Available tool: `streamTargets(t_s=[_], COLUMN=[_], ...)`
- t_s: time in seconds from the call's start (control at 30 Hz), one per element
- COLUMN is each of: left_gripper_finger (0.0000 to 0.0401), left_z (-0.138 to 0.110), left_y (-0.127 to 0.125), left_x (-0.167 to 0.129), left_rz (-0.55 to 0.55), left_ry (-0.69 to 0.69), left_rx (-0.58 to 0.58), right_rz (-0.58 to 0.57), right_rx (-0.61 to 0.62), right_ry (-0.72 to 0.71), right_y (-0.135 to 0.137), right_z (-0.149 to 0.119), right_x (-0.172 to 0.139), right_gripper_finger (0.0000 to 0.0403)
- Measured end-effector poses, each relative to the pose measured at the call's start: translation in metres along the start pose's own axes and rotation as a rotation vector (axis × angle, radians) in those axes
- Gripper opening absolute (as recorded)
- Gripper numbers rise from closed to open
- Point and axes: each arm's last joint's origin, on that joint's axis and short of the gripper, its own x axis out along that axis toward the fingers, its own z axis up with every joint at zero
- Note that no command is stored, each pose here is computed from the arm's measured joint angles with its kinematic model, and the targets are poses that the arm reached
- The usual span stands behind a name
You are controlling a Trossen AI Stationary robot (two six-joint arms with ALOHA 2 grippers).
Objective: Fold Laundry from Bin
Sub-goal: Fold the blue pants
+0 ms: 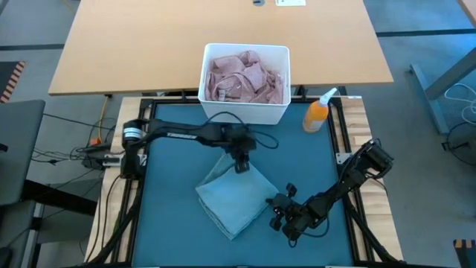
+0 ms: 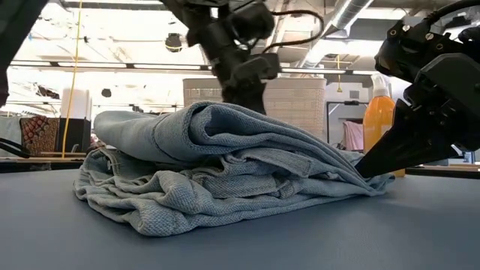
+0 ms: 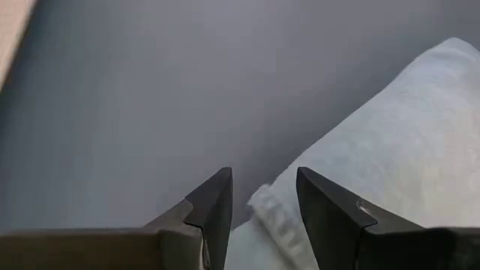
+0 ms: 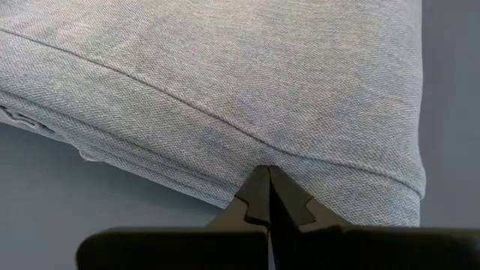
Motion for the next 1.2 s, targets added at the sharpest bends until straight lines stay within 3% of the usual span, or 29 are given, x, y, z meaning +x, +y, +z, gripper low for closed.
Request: streamTargets(t_s=[0.17, 0.5, 0.93, 1.07, 1.2], left_gripper_finger=[0.0137, 0.0131, 0.0049, 0.0014, 0.0004], left_z=[0.003, -0.004, -0.020, -0.017, 0.007], left_y=[-0.001, 0.006, 0.024, 0.027, 0.022], left_x=[0.016, 0.020, 0.022, 0.013, -0.026], left_rz=[-0.030, 0.139, 0.205, 0.295, 0.307], left_ry=[0.089, 0.176, 0.303, 0.276, 0.080], left_rx=[-0.005, -0.045, -0.060, -0.033, -0.010], right_rz=[0.007, 0.014, 0.021, 0.030, 0.046], right_rx=[-0.005, -0.011, -0.013, -0.043, -0.060], right_ry=[-0.001, 0.008, 0.021, 0.020, 0.003], right_y=[0.001, 0.002, 0.002, 0.001, -0.002], right_z=[-0.002, -0.003, -0.003, 0.002, 0.016], right_x=[-0.002, -0.003, -0.003, -0.008, -0.027], right_gripper_finger=[0.0015, 0.0016, 0.0016, 0.0016, 0.0016])
